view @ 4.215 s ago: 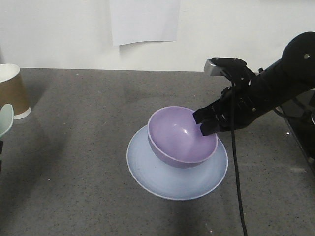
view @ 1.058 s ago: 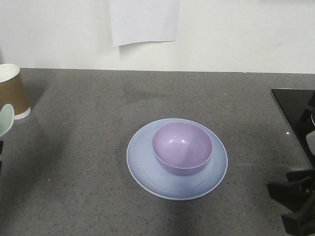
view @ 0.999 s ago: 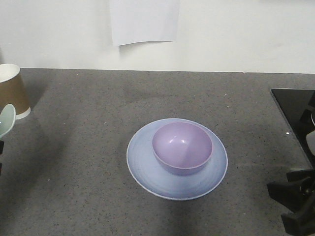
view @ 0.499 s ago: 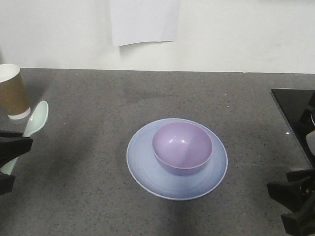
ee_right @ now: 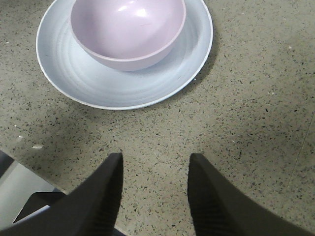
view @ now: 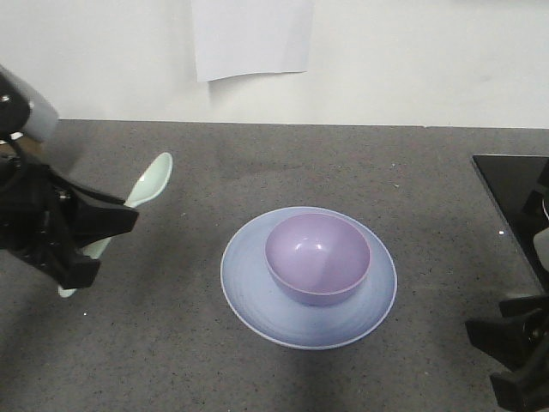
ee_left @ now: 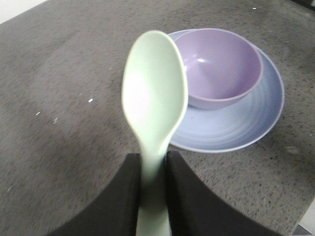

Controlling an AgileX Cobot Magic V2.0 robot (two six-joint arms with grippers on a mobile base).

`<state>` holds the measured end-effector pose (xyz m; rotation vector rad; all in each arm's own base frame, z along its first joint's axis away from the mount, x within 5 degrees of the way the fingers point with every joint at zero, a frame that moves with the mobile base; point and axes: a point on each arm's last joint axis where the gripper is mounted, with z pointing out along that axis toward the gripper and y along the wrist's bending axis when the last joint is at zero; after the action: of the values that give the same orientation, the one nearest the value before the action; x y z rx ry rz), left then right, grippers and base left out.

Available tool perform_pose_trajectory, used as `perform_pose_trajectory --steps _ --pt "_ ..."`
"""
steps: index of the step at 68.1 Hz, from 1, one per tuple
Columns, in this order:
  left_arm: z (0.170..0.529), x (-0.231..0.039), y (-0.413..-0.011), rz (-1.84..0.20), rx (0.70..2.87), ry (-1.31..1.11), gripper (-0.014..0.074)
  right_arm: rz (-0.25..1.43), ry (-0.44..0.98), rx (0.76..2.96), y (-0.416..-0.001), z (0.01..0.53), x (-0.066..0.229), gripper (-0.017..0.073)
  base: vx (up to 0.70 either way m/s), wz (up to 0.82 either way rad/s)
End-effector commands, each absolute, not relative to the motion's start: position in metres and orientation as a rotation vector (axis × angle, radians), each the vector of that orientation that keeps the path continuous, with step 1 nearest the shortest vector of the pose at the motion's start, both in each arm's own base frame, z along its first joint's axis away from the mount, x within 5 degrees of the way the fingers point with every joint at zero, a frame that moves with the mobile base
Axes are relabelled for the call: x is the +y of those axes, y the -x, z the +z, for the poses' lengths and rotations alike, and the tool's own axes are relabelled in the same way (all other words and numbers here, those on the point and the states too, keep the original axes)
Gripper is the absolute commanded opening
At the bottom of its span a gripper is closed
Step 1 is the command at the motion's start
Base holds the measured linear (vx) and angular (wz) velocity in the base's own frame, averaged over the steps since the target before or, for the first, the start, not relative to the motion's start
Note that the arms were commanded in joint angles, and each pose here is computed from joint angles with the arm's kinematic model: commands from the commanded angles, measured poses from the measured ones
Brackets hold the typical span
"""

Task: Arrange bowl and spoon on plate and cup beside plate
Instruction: 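Swing the left gripper with the spoon over the bowl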

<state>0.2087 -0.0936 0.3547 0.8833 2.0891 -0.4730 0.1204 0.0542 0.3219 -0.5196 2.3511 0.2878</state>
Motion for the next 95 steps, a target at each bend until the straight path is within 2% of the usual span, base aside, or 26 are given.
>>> perform_pose_trajectory --steps 1,33,52,73,95 --pt "0.370 -0.111 -0.221 -0.500 2.009 -0.883 0.0083 0.284 0.506 2.268 -0.124 0.333 0.054 0.0302 0.00 0.00" --pt "0.354 -0.207 -0.266 -0.499 1.991 -1.209 0.0090 0.269 0.540 2.259 -0.124 0.333 0.054 0.0302 0.00 0.00" --pt "0.337 -0.255 -0.289 -0.351 1.979 -1.415 0.0093 0.269 0.541 2.262 -0.124 0.333 0.054 0.0302 0.00 0.00" --pt "0.318 -0.278 -0.314 -0.253 2.001 -1.504 0.0093 0.269 0.541 2.262 -0.124 0.333 0.054 0.0302 0.00 0.00" --pt "0.293 -0.282 -0.321 -0.222 2.069 -1.578 0.0098 0.269 0.541 2.263 -0.123 0.333 0.054 0.0302 0.00 0.00"
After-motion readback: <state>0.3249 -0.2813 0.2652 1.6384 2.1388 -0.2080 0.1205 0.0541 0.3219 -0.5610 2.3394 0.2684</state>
